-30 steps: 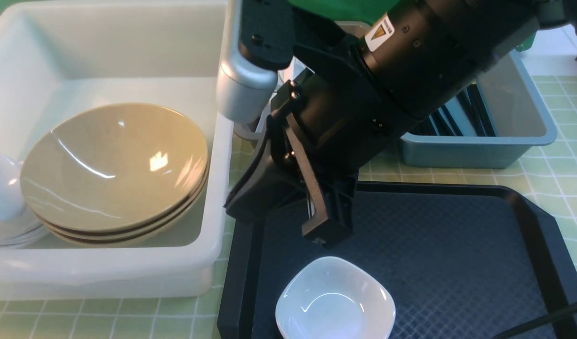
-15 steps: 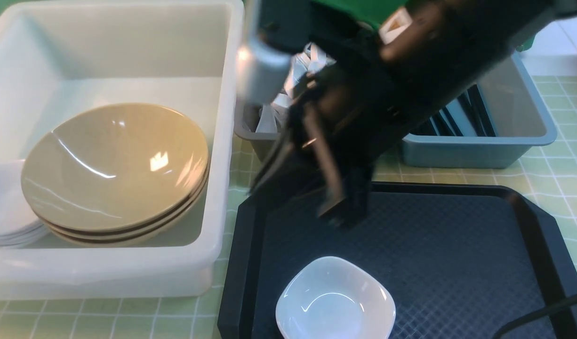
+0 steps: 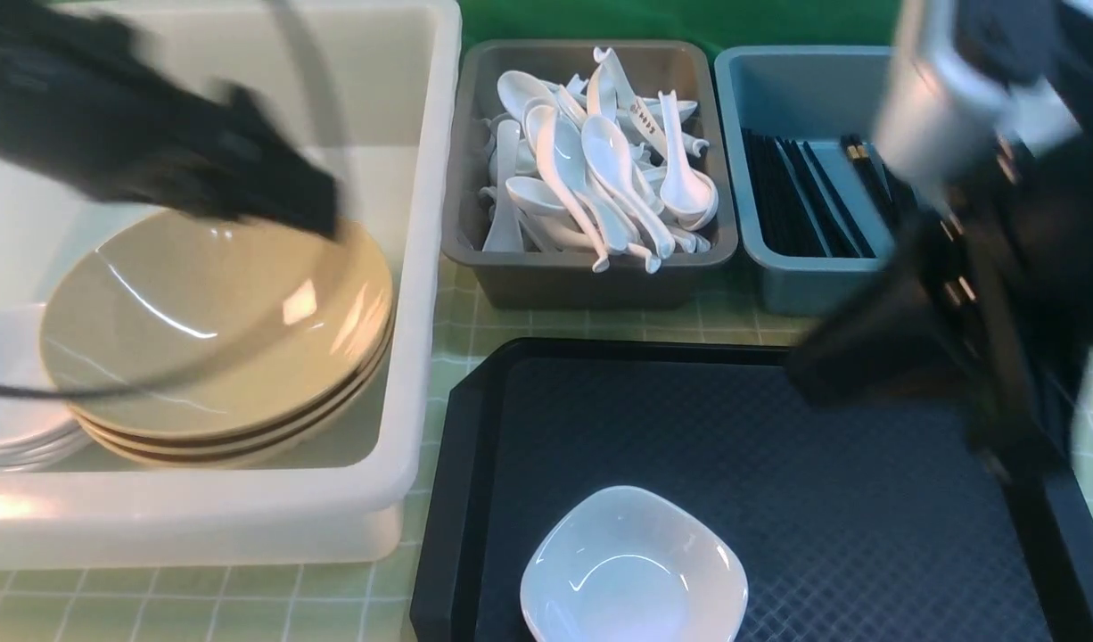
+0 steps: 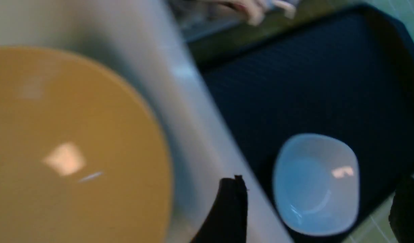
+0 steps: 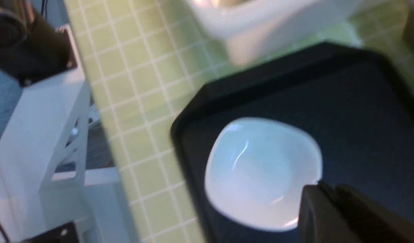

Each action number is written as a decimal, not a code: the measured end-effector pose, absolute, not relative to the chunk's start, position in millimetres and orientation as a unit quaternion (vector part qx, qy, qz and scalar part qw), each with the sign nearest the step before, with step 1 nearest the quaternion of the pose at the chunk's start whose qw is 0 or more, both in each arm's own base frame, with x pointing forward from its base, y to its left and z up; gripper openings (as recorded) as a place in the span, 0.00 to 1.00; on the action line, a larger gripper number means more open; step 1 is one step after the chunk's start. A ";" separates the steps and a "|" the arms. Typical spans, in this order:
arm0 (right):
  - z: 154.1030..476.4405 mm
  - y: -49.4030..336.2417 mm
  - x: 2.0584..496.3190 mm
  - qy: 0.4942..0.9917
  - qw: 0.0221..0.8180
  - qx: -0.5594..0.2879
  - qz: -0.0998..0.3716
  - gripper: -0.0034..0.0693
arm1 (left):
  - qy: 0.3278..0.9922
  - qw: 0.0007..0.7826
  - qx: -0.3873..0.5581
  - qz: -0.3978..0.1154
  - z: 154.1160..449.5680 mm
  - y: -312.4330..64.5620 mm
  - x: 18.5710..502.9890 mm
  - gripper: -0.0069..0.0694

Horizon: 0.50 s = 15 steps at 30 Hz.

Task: On green table put chopsticks spoon bowls plates into blue grey white boxes.
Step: 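Grasp the small white bowl on the black tray by its rim with the left gripper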

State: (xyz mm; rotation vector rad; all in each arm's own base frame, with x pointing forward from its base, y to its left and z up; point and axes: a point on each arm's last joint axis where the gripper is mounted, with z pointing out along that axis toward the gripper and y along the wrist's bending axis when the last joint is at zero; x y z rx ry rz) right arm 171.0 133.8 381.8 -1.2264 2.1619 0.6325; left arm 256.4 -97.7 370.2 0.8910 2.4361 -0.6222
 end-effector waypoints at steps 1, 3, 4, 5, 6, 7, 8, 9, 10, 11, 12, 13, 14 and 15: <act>378.5 130.5 165.0 0.809 0.287 -0.457 0.235 0.13 | 0.879 0.212 0.366 -0.223 362.2 -119.0 253.2 0.79; 373.8 125.5 156.9 0.809 0.292 -0.454 0.231 0.13 | 0.869 0.185 0.406 -0.212 348.8 -142.3 252.5 0.77; 371.7 122.6 152.5 0.809 0.295 -0.454 0.228 0.13 | 0.860 0.169 0.434 -0.206 339.3 -161.0 250.4 0.77; 370.5 120.6 149.0 0.809 0.297 -0.454 0.227 0.13 | 0.857 0.161 0.446 -0.203 333.1 -172.9 250.6 0.77; 370.0 118.8 146.0 0.808 0.301 -0.453 0.225 0.14 | 0.853 0.150 0.459 -0.198 324.3 -184.2 251.1 0.77; 370.0 116.8 142.2 0.807 0.305 -0.453 0.225 0.14 | 0.849 0.135 0.474 -0.192 310.3 -197.4 251.7 0.77; 371.2 114.3 137.5 0.805 0.311 -0.453 0.224 0.14 | 0.846 0.114 0.486 -0.188 293.3 -214.0 252.4 0.77; 371.8 114.0 136.8 0.804 0.313 -0.453 0.224 0.14 | 0.846 0.112 0.487 -0.188 290.9 -216.2 252.8 0.77; 375.4 111.2 131.6 0.800 0.323 -0.453 0.224 0.15 | 0.843 0.093 0.496 -0.185 273.7 -231.3 254.1 0.77; 377.4 109.9 129.0 0.798 0.329 -0.453 0.223 0.15 | 0.843 0.084 0.499 -0.180 264.1 -235.9 254.9 0.77; 379.4 108.5 126.3 0.796 0.335 -0.453 0.223 0.15 | 0.843 0.075 0.503 -0.175 254.9 -240.9 256.1 0.77; 380.7 107.6 124.4 0.794 0.338 -0.453 0.223 0.15 | 0.845 0.069 0.503 -0.171 248.2 -244.1 257.2 0.77; 383.9 105.2 119.7 0.790 0.348 -0.454 0.222 0.15 | 0.850 0.059 0.500 -0.154 230.2 -249.7 262.8 0.77; 385.1 104.4 118.0 0.788 0.352 -0.454 0.222 0.16 | 0.855 0.056 0.494 -0.148 223.3 -250.9 265.6 0.77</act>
